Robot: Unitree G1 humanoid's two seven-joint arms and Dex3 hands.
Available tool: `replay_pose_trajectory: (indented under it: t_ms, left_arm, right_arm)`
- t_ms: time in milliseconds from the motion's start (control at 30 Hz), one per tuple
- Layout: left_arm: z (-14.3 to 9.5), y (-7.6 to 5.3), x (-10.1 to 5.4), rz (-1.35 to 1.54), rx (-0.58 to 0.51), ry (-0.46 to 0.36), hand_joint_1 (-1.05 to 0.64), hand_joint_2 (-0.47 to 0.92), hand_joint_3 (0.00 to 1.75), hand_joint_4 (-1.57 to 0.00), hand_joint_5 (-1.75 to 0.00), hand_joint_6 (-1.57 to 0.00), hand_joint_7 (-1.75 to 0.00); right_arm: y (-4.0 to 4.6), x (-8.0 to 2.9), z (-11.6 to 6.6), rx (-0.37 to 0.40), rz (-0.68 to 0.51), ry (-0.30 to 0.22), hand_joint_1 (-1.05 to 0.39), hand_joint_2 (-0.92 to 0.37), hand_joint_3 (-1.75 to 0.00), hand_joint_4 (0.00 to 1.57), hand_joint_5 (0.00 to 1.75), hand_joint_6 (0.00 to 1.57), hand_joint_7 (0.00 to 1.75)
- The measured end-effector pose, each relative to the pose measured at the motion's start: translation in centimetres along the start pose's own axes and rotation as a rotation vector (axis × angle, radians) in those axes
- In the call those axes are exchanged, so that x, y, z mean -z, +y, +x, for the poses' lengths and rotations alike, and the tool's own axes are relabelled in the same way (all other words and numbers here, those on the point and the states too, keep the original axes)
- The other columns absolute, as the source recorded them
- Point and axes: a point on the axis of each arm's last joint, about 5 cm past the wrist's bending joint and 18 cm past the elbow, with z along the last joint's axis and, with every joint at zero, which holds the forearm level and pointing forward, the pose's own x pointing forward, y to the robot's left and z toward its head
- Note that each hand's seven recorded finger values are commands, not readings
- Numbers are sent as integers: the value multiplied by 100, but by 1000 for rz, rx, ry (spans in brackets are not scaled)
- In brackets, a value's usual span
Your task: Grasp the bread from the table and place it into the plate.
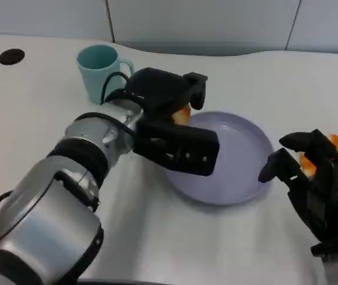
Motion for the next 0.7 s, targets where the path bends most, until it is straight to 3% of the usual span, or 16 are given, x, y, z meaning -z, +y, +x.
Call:
replay_pose_trajectory:
  t_ms: [300, 333, 367, 400, 433, 500, 533, 600, 667, 700]
  left_arm:
    - [64, -58, -189, -12, 11, -54, -12, 90, 2, -79, -175, -52, -175]
    - [67, -63, -202, -13, 12, -57, -13, 89, 2, -78, -174, -54, -166]
    - [69, -66, -209, -14, 13, -59, -16, 89, 1, -76, -171, -67, -133]
    - [71, -70, -216, -11, 15, -62, -18, 89, 1, -75, -169, -76, -112]
    - [72, -81, -228, -7, 20, -66, -18, 89, 0, -73, -172, -79, -108]
    - [70, -126, -258, -2, 36, -78, -19, 89, 0, -73, -174, -71, -128]
    - [66, -160, -278, -7, 45, -85, -19, 88, 0, -75, -174, -61, -153]
    - [53, -224, -307, -8, 65, -105, -21, 87, 0, -75, -175, -54, -166]
    - [42, -260, -316, -2, 71, -118, -23, 86, 0, -65, -174, -50, -158]
    - [40, -268, -317, 5, 71, -120, -30, 88, 1, -58, -138, -52, -124]
  right_arm:
    - [108, -7, 17, 0, 10, -49, -54, -92, -15, 63, 166, 81, 82]
    - [116, -8, 17, -2, 8, -54, -54, -92, -15, 63, 166, 81, 82]
    - [121, -8, 19, -4, 7, -54, -53, -92, -16, 63, 165, 81, 81]
    - [125, -6, 18, -5, 5, -53, -54, -92, -16, 63, 165, 81, 81]
    - [128, -3, 16, -5, 1, -53, -54, -92, -16, 63, 165, 81, 80]
    - [136, 0, 16, -7, -6, -54, -54, -92, -16, 63, 164, 80, 80]
    - [141, 1, 17, -7, -8, -58, -53, -92, -16, 63, 164, 80, 81]
    - [143, 0, 17, -6, -11, -61, -52, -92, -16, 63, 164, 80, 81]
    - [144, -3, 17, -6, -15, -69, -52, -92, -16, 63, 164, 79, 82]
    - [144, -5, 17, -6, -17, -73, -51, -92, -16, 63, 164, 80, 82]
